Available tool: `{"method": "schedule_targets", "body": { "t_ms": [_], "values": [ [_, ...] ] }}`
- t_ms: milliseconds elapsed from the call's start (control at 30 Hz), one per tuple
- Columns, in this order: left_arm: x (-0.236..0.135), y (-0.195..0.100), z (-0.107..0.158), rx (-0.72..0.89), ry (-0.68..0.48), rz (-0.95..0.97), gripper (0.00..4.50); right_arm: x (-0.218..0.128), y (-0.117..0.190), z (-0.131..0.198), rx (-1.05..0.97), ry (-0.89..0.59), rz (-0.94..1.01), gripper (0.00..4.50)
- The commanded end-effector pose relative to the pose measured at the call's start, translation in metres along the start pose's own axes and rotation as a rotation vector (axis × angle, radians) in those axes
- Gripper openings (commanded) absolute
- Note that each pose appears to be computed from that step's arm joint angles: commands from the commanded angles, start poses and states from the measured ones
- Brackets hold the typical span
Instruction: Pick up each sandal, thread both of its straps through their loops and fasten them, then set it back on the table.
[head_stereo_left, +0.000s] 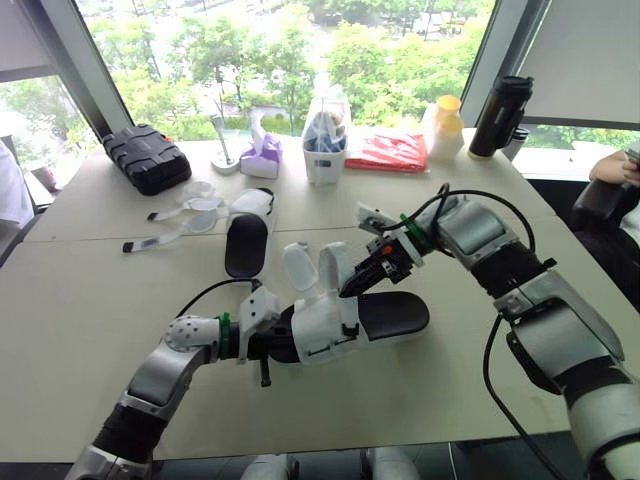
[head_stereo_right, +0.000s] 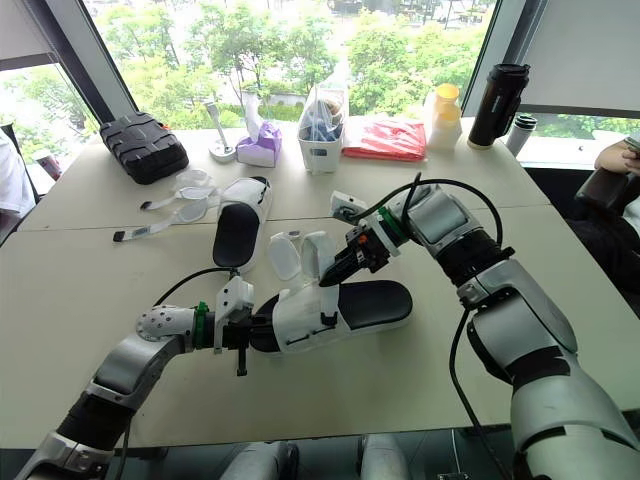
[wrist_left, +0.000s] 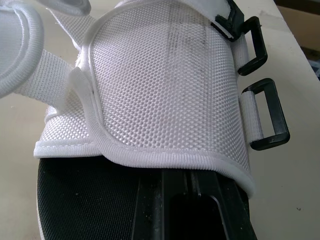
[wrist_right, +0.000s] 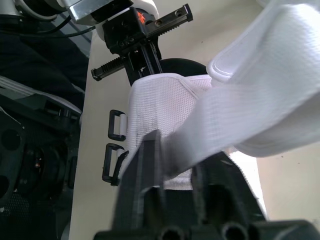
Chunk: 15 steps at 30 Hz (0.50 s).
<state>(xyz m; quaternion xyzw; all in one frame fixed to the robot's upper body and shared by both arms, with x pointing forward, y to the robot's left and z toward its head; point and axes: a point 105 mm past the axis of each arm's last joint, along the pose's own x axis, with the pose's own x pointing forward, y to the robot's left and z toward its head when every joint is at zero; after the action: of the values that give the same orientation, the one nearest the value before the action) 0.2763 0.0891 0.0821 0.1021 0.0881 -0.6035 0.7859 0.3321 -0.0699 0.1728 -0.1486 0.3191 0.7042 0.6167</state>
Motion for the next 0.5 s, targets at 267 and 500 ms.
{"method": "schedule_targets", "body": {
  "t_ms": [267,500],
  "values": [
    [0.002,-0.002,-0.010,-0.022,0.037,-0.006,0.00,-0.006,0.018,0.006,0.179,-0.182,-0.116,2.76],
    [0.001,-0.002,-0.011,-0.021,0.039,-0.010,0.00,-0.008,0.029,0.010,0.304,-0.276,-0.147,2.76]
  ]
}}
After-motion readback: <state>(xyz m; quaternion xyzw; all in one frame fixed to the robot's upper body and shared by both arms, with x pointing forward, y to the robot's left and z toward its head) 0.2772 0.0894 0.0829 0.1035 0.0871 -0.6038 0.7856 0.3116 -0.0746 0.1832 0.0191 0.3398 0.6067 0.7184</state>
